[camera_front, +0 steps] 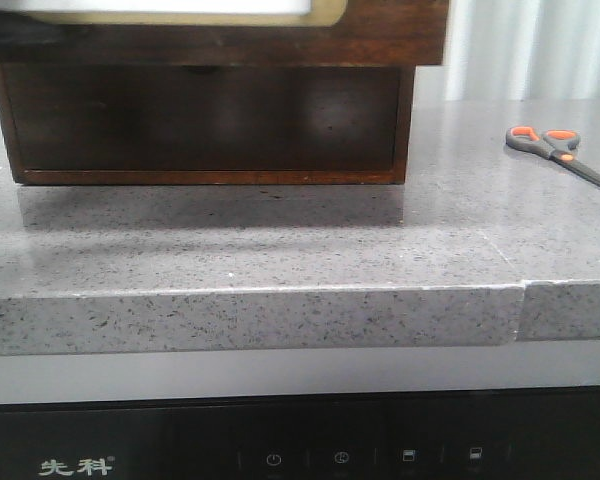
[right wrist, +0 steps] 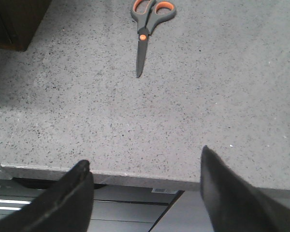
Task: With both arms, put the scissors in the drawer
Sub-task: 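Pull the drawer open toward the robot with the left gripper, then lower the right gripper over the grey-and-orange scissors and grasp them, then lift the scissors with the right gripper and carry them over the drawer, then lower the scissors into the open drawer and open the right gripper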
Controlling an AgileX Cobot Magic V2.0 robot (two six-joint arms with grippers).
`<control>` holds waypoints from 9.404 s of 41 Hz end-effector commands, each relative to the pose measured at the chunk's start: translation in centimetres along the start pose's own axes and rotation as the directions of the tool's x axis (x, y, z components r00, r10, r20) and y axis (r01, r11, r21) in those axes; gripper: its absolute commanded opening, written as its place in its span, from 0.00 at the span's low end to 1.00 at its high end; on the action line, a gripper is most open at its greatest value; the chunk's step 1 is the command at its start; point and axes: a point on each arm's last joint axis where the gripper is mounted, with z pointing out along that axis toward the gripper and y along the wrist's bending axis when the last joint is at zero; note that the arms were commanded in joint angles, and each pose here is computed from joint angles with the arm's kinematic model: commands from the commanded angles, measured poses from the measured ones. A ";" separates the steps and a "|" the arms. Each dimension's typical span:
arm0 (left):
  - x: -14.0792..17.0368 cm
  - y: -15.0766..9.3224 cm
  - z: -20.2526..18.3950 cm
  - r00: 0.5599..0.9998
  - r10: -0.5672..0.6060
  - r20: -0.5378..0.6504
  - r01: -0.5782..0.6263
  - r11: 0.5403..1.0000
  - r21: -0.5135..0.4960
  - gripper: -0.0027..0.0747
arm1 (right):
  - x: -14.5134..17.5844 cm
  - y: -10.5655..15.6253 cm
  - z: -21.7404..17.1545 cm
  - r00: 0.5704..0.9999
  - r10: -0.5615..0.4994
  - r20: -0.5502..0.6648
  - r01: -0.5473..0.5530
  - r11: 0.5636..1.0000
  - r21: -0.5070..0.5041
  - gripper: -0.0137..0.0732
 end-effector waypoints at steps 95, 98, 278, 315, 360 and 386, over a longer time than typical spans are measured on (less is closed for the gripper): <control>2.1 -14.7 -8.5 0.434 0.867 -0.246 -0.883 0.354 -0.307 0.64 | -1.5 -0.1 -0.4 0.995 -0.002 0.095 0.001 1.000 0.003 0.73; 2.0 -14.8 -8.5 0.431 0.871 -0.236 -0.883 0.354 -0.309 0.64 | -1.7 -0.1 -0.5 0.994 -0.002 0.112 0.001 1.000 0.003 0.73; 2.0 -14.8 -8.5 0.431 0.872 -0.234 -0.883 0.354 -0.309 0.64 | -20.9 22.0 9.6 0.629 -0.645 0.434 0.765 0.416 -0.491 0.26; 2.0 -14.8 -8.5 0.431 0.872 -0.234 -0.883 0.354 -0.309 0.64 | -19.5 23.4 12.7 0.635 -0.675 0.375 0.742 0.399 -0.538 0.54; 2.0 -14.8 -8.5 0.431 0.872 -0.234 -0.883 0.354 -0.309 0.64 | -12.4 7.9 -5.5 0.958 -0.248 0.148 0.288 0.811 -0.510 0.54; 2.0 -14.8 -8.5 0.431 0.872 -0.234 -0.883 0.354 -0.309 0.60 | -5.1 4.0 -7.2 0.950 -0.249 0.191 0.311 0.824 -0.474 0.49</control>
